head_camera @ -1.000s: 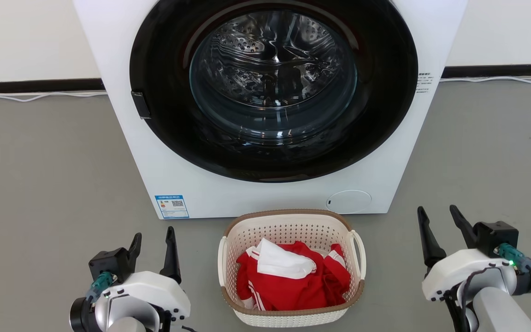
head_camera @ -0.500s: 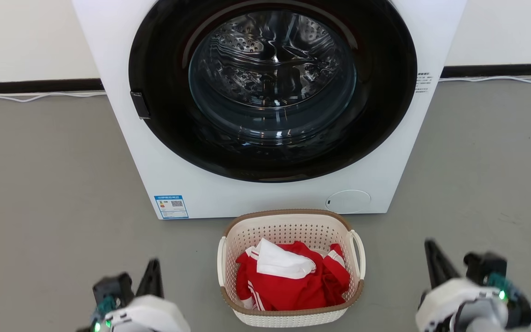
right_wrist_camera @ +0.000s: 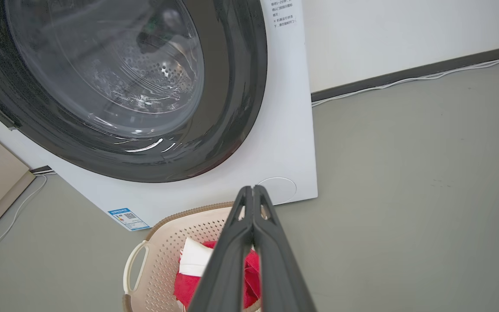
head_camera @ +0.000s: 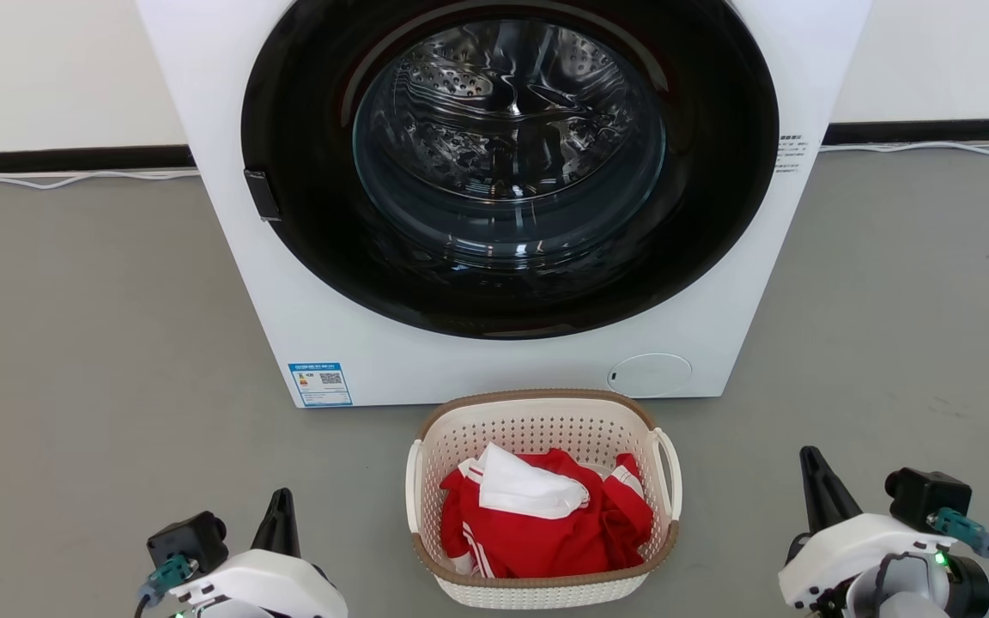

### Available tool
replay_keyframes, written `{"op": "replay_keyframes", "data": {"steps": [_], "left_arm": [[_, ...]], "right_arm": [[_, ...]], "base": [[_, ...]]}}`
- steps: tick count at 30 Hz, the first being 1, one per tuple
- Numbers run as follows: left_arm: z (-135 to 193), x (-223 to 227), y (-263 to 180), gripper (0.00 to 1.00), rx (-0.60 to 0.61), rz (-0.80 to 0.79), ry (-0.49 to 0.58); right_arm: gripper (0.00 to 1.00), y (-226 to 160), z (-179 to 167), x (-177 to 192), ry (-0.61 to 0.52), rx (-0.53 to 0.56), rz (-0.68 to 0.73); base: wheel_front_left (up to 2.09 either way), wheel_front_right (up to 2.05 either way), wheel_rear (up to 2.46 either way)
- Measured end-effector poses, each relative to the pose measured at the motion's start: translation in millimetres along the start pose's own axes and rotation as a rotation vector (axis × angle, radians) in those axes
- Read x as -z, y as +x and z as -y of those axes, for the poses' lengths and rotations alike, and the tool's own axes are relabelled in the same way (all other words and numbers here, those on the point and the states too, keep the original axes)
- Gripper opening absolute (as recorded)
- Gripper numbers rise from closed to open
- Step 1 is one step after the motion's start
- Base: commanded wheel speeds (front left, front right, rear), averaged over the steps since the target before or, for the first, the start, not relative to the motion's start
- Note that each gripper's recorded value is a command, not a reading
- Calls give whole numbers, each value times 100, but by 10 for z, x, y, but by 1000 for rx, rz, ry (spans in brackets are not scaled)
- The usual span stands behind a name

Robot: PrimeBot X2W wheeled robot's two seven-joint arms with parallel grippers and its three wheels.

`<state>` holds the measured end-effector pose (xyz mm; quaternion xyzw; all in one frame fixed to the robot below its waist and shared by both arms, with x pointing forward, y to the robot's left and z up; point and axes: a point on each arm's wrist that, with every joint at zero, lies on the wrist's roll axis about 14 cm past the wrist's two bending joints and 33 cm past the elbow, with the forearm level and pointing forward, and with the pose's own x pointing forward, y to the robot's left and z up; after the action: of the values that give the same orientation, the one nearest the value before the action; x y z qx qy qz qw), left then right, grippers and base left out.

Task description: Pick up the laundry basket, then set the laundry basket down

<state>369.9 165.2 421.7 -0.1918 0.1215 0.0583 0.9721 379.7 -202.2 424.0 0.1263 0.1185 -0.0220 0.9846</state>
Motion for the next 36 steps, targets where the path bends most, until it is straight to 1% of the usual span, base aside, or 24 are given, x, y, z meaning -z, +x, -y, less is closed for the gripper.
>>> {"op": "replay_keyframes", "data": {"steps": [11, 12, 19, 21, 26, 36], "left_arm": [[-7, -51, 16, 0, 0, -5, -123], [-7, -51, 16, 0, 0, -5, -123], [-10, -74, 24, 0, -2, -15, -210], [-12, -80, 25, 0, -3, -14, -220], [-15, -105, 32, 0, -2, -19, -286], [-6, -158, 39, 0, 11, -15, -384]], "right_arm": [[0, 21, 11, -103, 131, 16, 28], [0, 21, 11, -103, 131, 16, 28], [0, -7, 32, -88, 229, 30, 25], [0, -5, 30, -97, 240, 30, 27], [0, 6, 23, -154, 308, 29, 41], [0, 8, 14, -212, 416, 27, 57]], "base": [[0, 0, 0], [0, 0, 0], [0, 0, 0], [0, 0, 0], [0, 0, 0], [0, 0, 0]]}}
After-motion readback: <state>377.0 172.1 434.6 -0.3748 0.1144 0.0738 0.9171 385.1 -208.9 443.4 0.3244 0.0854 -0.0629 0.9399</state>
